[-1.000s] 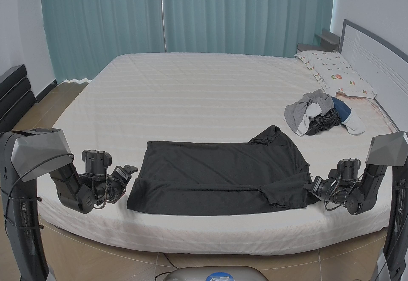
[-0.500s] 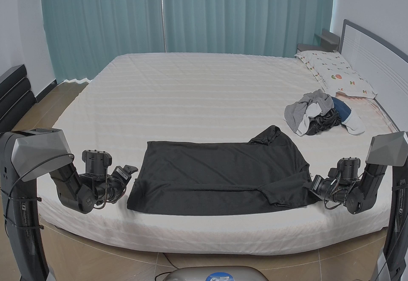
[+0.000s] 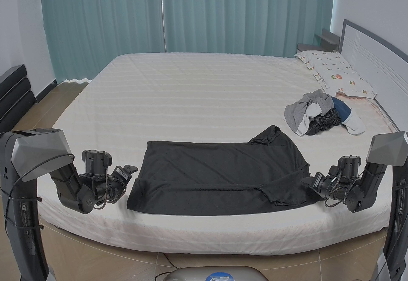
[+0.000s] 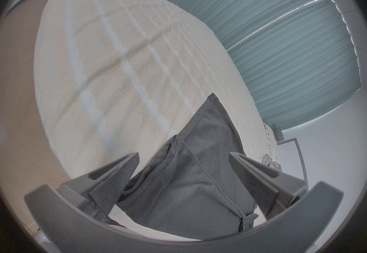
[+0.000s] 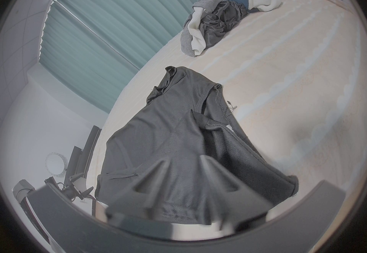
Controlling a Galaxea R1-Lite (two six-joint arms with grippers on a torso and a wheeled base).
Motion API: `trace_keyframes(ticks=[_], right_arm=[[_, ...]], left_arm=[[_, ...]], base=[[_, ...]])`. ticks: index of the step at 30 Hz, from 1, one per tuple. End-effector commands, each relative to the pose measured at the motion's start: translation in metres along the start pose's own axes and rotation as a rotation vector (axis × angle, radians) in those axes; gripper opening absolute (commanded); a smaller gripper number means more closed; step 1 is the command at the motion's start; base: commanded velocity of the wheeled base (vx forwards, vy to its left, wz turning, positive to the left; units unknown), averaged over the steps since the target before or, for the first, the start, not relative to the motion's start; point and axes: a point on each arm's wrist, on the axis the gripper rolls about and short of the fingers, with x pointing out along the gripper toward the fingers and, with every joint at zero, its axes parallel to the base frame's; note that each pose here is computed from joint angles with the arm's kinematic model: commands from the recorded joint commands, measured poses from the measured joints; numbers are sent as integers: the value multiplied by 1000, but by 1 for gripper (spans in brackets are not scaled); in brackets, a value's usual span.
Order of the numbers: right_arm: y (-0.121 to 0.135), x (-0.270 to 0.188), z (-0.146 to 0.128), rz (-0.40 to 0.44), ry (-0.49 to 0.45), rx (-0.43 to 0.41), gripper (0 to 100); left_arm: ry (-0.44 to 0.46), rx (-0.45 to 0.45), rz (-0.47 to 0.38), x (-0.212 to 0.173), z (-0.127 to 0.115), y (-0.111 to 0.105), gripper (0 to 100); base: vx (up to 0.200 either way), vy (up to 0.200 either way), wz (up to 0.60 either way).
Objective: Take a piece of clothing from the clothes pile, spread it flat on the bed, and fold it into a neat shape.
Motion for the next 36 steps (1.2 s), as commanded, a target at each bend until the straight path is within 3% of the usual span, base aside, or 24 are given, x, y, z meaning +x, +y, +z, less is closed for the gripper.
trace_keyframes(ticks=[1, 11, 15, 24, 30, 36], right_arm=[[-3, -1, 3, 6, -1, 41, 100], [-15, -17, 42, 32, -121, 322, 100], [-13, -20, 45, 57, -134, 419, 100], [-14, -22, 36, 72, -143, 385, 100], [-16, -20, 24, 62, -98, 292, 100], [-17, -15, 15, 57, -75, 272, 100]], left_arm=[[-1, 0, 1, 0, 0, 1, 100], [-4, -3, -1, 0, 1, 1, 100], [-4, -3, -2, 0, 1, 1, 100], [-5, -2, -4, 1, 1, 1, 100], [-11, -3, -13, 1, 3, -1, 100], [16, 47, -14, 2, -8, -4, 100]], base=[[0, 0, 0], [0, 0, 0], [0, 0, 0], [200, 0, 0], [0, 0, 0], [0, 0, 0]])
